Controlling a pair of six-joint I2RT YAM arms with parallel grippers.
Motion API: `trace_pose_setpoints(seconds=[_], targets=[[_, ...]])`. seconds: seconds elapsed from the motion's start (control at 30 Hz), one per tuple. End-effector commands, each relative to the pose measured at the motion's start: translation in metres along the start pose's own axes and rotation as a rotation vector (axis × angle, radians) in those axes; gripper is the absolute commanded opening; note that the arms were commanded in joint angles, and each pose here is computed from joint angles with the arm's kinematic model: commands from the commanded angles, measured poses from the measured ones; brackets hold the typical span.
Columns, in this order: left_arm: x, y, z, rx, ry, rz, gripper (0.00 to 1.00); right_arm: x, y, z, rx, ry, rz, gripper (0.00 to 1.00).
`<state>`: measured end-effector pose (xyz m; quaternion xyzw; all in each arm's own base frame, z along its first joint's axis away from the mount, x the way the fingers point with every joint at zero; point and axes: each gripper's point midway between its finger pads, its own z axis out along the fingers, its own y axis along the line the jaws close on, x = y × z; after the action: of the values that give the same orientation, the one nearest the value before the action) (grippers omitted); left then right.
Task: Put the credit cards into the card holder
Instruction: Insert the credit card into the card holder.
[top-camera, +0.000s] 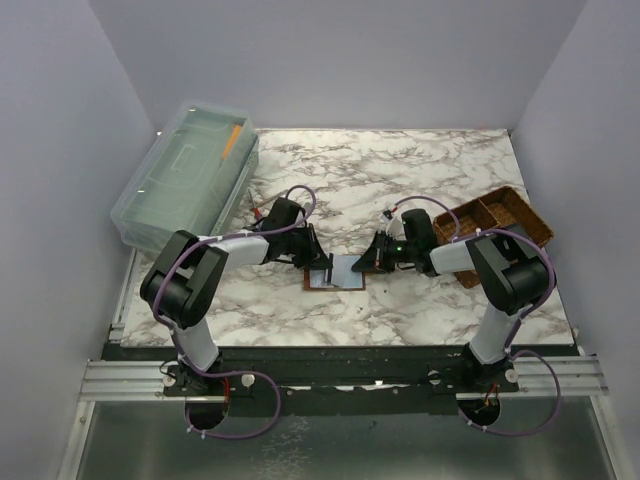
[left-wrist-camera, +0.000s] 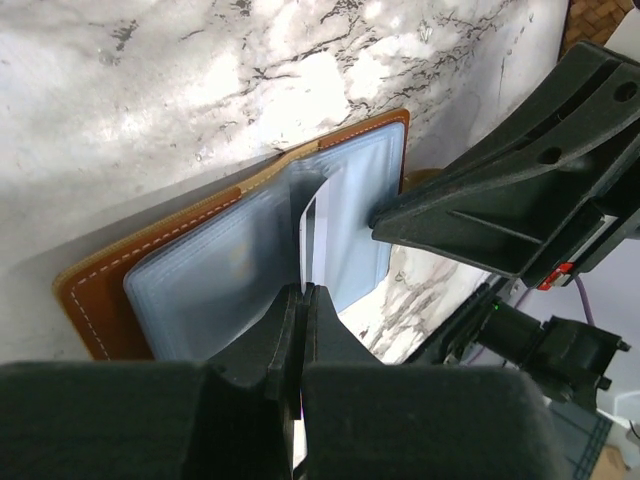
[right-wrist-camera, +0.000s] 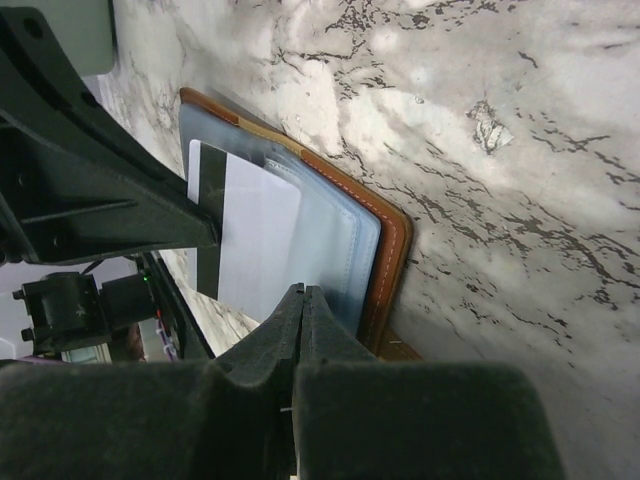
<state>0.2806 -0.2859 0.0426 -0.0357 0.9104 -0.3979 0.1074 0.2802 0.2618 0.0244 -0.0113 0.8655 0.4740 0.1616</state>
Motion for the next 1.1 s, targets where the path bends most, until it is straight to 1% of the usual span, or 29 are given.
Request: trace_pose_setpoints(seconds=[0.0,0.17,0.3,0.43,0.53,0.7,0.87,1.0,1.07], targets=[[0.0,0.026,-0.002,-0.159,-0.096,-0.021,0.0,0.004,-0.005,-0.002,0.018,-0.004,0.004,0.0],[0.001,0.032,-0.004,-0.197,-0.094,-0.014,0.01,0.003,-0.005,-0.003,0.027,-0.007,0.0,0.0],[0.004,0.036,-0.005,-0.215,-0.083,-0.01,0.02,-0.001,-0.008,-0.009,0.09,-0.013,-0.028,0.01],[0.008,0.039,-0.007,-0.229,-0.07,-0.004,0.12,-0.005,-0.007,-0.02,0.142,-0.023,-0.07,0.02],[0.01,0.04,-0.007,-0.231,-0.064,-0.008,0.16,-0.003,-0.007,-0.023,0.158,-0.014,-0.075,0.03],[0.012,0.04,-0.007,-0.234,-0.059,-0.005,0.17,0.004,-0.014,-0.024,0.173,-0.008,-0.067,0.05],[0.015,0.041,-0.004,-0.23,-0.041,-0.013,0.14,0.014,-0.017,-0.02,0.144,0.01,-0.035,0.05],[0.013,0.042,0.001,-0.235,-0.048,-0.017,0.01,0.021,-0.015,-0.017,0.1,0.011,-0.011,0.05],[0.013,0.039,0.005,-0.214,-0.056,-0.026,0.0,0.024,-0.014,-0.017,0.08,0.01,0.009,0.04]])
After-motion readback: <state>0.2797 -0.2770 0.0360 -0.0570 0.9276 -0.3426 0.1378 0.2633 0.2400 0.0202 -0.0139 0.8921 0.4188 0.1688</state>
